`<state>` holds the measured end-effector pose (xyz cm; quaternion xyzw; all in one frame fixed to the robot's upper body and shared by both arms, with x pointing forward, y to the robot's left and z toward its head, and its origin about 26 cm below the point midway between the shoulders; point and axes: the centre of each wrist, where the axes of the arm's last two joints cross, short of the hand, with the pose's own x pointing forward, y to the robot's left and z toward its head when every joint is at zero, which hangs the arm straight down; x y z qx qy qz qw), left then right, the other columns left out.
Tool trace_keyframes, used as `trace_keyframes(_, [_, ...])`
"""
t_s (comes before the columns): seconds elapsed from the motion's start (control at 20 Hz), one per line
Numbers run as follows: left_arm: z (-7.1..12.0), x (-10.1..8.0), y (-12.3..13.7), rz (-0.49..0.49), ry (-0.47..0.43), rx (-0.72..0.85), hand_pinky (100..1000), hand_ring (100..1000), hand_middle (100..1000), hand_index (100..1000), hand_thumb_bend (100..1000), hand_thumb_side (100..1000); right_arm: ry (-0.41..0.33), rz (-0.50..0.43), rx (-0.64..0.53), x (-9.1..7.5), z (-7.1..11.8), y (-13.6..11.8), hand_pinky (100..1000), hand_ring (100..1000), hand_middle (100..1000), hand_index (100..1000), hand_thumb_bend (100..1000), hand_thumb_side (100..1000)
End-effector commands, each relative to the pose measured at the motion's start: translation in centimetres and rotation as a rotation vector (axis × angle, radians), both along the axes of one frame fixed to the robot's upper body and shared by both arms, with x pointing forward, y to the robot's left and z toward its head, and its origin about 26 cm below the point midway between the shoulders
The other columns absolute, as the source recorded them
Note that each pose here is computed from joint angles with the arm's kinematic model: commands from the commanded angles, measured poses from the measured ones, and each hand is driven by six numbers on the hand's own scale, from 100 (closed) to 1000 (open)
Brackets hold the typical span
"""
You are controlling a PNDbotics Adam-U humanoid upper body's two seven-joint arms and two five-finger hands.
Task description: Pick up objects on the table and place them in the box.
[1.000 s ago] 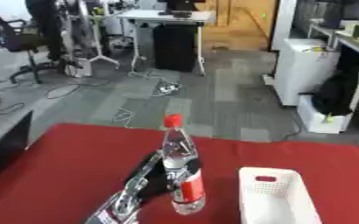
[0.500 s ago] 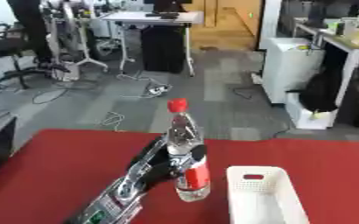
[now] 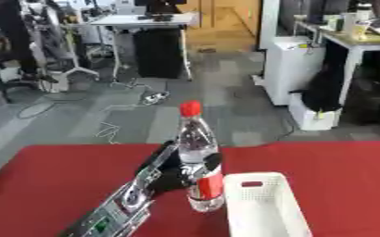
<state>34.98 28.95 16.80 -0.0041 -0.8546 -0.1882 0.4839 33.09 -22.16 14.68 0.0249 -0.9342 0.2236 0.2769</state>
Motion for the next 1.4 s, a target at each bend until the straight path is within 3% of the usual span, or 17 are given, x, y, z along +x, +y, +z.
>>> trace_keyframes(0.05, [2.0,0.0,0.1,-0.014,-0.064,0.035,530,408,523,638,361,473,-0.036,0.009,-0.013,-0.1,1.2,0.0,878,858,860,843,100,967])
trace_keyframes(0.9, [2.2,0.3,0.0,-0.020,-0.071,0.044,533,409,523,636,322,499,-0.106,0.062,0.039,-0.6,3.4,0.6,872,855,858,837,100,952])
trace_keyframes(1.4, [2.5,0.6,0.0,-0.028,-0.077,0.039,537,410,524,636,306,509,-0.106,0.068,0.033,-0.6,3.6,0.7,872,855,858,837,100,954])
